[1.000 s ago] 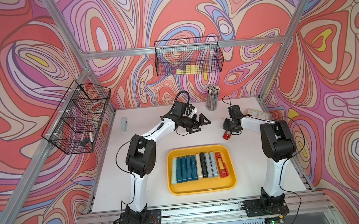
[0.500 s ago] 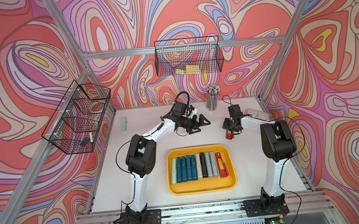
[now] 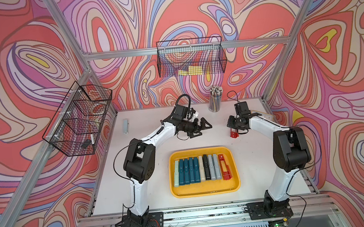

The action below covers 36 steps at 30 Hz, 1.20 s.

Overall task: Put the pruning pliers into the storage box
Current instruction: Pick up the pruning pliers from the center of the board, then place the pruning pliers in the storage box.

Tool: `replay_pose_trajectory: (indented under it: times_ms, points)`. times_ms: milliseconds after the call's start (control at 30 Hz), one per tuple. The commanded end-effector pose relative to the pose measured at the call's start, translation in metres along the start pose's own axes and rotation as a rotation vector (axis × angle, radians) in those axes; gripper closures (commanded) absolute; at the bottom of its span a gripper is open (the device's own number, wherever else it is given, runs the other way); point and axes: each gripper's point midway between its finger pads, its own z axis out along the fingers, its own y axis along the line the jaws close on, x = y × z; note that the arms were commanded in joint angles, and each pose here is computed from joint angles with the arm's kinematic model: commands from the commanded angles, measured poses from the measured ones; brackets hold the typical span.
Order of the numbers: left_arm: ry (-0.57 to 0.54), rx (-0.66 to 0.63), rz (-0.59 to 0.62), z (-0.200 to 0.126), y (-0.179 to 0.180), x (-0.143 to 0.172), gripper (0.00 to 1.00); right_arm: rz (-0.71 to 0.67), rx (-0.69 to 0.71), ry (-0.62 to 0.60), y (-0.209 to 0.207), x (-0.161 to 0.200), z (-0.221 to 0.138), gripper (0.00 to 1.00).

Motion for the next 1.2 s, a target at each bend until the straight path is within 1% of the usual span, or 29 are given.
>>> replay_pose_trajectory:
  times_ms: [0, 233, 433, 533, 867, 1167]
  points:
    - [-0.051, 0.013, 0.044, -0.019, -0.016, -0.002, 0.01, -0.038, -0.019, 0.003, 0.009, 0.007, -0.016, 1.00]
    - [-0.096, -0.003, 0.064, -0.048, -0.021, 0.008, 0.01, -0.096, -0.046, -0.027, 0.036, 0.015, -0.052, 1.00]
    - [-0.113, -0.051, 0.079, -0.070, -0.022, 0.027, 0.01, -0.134, -0.047, -0.030, 0.053, 0.033, -0.078, 1.00]
    - [-0.127, -0.051, 0.084, -0.081, -0.024, 0.035, 0.01, -0.137, -0.049, -0.039, 0.058, 0.039, -0.089, 1.00]
    - [-0.150, -0.069, 0.111, -0.108, -0.026, 0.065, 0.01, -0.149, -0.068, -0.048, 0.079, 0.063, -0.126, 1.00]
    - [-0.161, -0.090, 0.098, -0.123, -0.013, 0.091, 0.01, -0.144, -0.085, -0.046, 0.091, 0.096, -0.151, 1.00]
